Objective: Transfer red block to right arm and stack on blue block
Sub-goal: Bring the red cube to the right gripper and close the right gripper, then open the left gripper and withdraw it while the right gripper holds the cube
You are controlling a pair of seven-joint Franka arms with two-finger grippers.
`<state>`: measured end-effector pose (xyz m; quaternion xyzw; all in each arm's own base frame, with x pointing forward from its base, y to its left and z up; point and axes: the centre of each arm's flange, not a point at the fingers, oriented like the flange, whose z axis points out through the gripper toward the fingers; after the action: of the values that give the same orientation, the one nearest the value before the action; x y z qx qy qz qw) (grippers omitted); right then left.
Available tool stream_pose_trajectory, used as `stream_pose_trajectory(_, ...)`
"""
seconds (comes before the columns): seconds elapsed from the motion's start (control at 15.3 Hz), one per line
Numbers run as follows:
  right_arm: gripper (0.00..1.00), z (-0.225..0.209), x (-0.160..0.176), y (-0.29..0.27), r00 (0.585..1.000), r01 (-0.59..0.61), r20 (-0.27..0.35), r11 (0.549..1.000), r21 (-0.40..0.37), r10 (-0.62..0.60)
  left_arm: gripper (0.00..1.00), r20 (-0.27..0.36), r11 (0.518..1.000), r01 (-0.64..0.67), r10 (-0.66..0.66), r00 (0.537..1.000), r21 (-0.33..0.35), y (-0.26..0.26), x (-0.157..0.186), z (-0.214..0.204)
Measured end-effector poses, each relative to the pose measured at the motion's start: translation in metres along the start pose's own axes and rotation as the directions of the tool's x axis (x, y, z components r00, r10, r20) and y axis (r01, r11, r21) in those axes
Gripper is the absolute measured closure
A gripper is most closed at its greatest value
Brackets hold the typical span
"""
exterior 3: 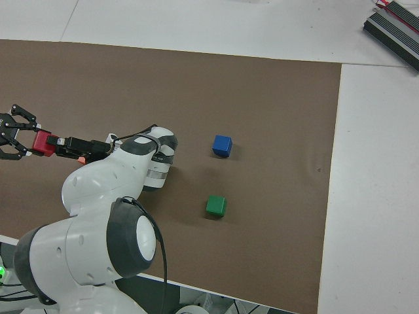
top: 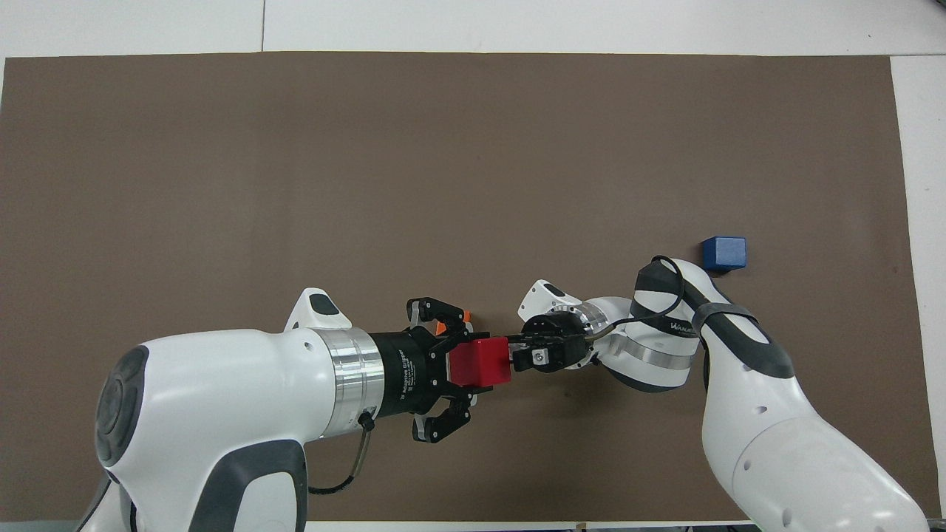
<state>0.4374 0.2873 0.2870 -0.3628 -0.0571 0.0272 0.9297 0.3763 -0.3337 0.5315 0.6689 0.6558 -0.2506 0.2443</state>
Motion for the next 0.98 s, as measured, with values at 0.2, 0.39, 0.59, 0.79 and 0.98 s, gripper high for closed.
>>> stream_pose_trajectory(0.2, 0.31, -0.002, 0.0, 0.002, 1.0, 0.02, -0.005, 1.0, -0.009, -0.02, 0.45, 0.004, 1.0, 0.005, -0.005, 1.0, -0.001, 0.0, -0.001, -0.001)
stream_pose_trajectory(0.39, 0.44, -0.003, -0.001, 0.005, 1.0, 0.013, -0.009, 1.0, -0.014, -0.014, 0.45, 0.004, 1.0, -0.007, 0.007, 1.0, -0.002, -0.001, 0.0, -0.001)
stream_pose_trajectory(0.59, 0.44, -0.003, -0.001, 0.004, 1.0, 0.015, -0.008, 1.0, -0.014, -0.015, 0.45, 0.004, 1.0, -0.009, 0.009, 1.0, -0.004, -0.001, -0.001, -0.001)
stream_pose_trajectory(0.79, 0.44, -0.002, 0.003, 0.003, 0.999, 0.034, -0.008, 0.999, -0.016, -0.034, 0.26, 0.016, 0.999, 0.003, -0.002, 1.0, -0.039, 0.008, 0.001, -0.013)
stream_pose_trajectory(0.98, 0.44, -0.002, 0.007, 0.002, 0.999, 0.046, -0.015, 0.999, -0.02, -0.046, 0.0, 0.012, 0.99, 0.025, -0.023, 1.0, -0.137, 0.037, 0.014, -0.057)
